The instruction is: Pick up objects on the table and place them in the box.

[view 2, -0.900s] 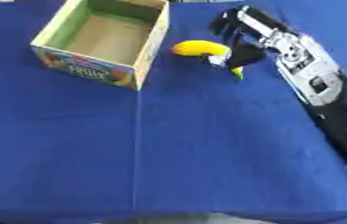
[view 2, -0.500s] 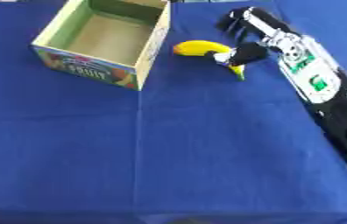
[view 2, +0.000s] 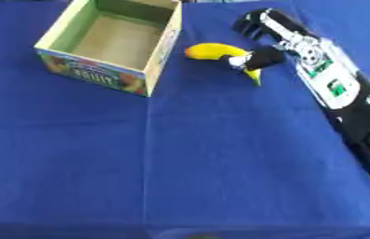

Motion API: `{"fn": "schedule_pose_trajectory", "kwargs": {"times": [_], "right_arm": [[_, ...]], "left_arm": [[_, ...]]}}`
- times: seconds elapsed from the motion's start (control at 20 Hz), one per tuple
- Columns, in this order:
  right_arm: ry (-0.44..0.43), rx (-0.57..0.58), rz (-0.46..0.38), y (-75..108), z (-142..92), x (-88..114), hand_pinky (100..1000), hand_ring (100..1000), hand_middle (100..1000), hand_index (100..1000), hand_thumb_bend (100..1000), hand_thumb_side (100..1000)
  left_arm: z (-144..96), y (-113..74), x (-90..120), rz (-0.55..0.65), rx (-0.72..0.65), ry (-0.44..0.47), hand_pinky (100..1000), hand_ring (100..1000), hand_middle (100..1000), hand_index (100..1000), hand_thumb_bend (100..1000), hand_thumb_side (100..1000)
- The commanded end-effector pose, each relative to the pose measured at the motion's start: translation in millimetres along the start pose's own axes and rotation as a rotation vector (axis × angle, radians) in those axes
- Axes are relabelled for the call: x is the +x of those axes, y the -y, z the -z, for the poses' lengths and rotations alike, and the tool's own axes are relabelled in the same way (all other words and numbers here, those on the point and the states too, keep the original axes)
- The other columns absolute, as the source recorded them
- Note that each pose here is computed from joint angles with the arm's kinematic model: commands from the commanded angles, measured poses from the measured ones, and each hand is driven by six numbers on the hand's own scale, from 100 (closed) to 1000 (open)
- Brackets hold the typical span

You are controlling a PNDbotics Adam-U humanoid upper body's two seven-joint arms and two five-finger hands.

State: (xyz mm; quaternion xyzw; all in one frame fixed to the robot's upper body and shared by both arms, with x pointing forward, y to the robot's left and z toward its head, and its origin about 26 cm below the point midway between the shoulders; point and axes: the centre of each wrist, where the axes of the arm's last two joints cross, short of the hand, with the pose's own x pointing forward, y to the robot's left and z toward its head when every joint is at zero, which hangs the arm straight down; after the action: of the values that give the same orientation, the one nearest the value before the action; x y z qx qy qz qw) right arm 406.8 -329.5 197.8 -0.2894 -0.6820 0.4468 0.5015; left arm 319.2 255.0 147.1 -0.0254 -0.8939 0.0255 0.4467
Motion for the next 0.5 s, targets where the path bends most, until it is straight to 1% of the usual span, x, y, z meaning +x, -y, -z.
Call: {"fn": "schedule_pose_trajectory", "kwargs": {"times": [0.05, 0.1, 0.25, 0.5], "right_arm": [[0.0, -0.036, -0.036, 16.8, 0, 0, 818, 803, 750, 790, 533, 370], [-0.009, -0.035, -0.039, 16.6, 0, -1, 851, 836, 773, 802, 553, 377], [-0.054, -0.036, -0.051, 14.3, 0, -10, 849, 830, 767, 802, 552, 372], [-0.076, -0.045, -0.065, 11.8, 1, -17, 843, 818, 760, 801, 549, 366]], "left_arm": [[6, -1.5, 8, 0.013, -0.019, 0.029, 606, 531, 544, 581, 595, 1000], [6, -1.2, 8, 0.012, -0.02, 0.03, 606, 530, 544, 581, 596, 1000], [6, -0.3, 8, 0.008, -0.023, 0.031, 606, 530, 544, 580, 595, 1000], [7, 0.2, 8, 0.005, -0.024, 0.029, 606, 530, 544, 580, 596, 1000]]}}
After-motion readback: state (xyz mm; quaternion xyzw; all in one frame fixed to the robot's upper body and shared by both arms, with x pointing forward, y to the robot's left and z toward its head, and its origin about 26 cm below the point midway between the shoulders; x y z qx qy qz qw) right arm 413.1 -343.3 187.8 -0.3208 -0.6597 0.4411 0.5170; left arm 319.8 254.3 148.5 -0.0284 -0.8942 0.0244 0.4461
